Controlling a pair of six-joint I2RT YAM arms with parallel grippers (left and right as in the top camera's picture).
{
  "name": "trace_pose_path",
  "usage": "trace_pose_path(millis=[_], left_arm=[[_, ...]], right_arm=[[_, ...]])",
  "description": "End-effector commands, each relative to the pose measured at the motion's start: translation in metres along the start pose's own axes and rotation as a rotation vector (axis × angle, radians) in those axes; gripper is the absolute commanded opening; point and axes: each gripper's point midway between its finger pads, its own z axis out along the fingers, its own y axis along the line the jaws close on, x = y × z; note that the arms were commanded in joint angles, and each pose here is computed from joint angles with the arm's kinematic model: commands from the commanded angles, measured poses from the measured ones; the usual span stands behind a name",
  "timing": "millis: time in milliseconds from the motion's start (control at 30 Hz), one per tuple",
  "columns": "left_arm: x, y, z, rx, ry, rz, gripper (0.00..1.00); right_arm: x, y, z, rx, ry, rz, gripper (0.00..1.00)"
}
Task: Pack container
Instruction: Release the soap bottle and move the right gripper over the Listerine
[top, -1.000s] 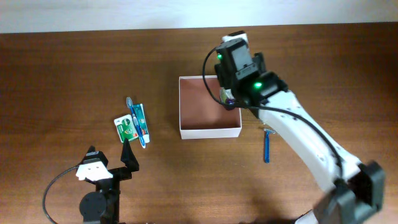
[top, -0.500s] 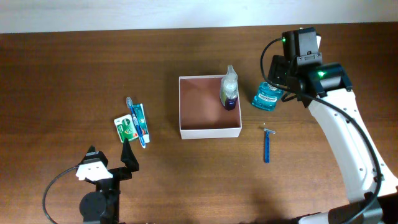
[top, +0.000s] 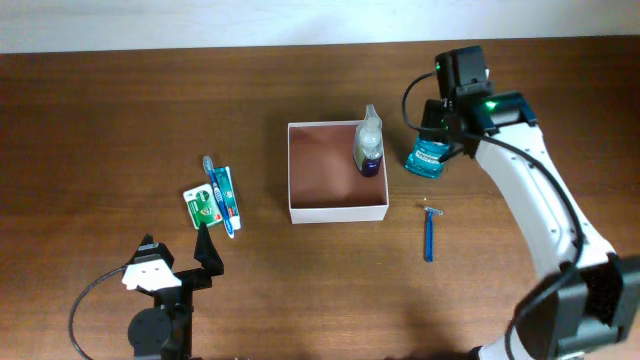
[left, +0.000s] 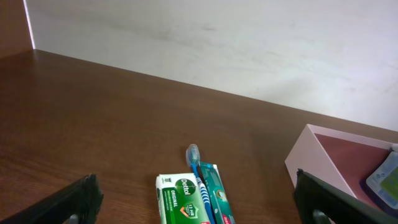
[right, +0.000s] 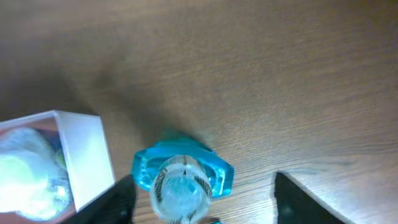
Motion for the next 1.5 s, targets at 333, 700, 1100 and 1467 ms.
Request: trace_pose_path(millis=[333, 700, 1100, 1467], left_arm=[[0.002, 0.002, 0.001, -0.006, -0.002, 0.02, 0.99], [0.002, 0.002, 0.001, -0.006, -0.002, 0.02, 0.99], [0.002, 0.002, 0.001, -0.006, -0.002, 0.02, 0.99], [0.002, 0.002, 0.001, -0.006, -0.002, 0.02, 0.99]], right_arm=[[0.014, 0.003, 0.021, 0.015, 0.065, -0.026, 0.5], [0.022, 0.002, 0.027, 0.024, 0.087, -0.032, 0.51], [0.017, 0.007, 0.036, 0.007, 0.057, -0.027, 0.39], [0.013, 0.011, 0.055, -0.003, -0.011, -0.093, 0.45]])
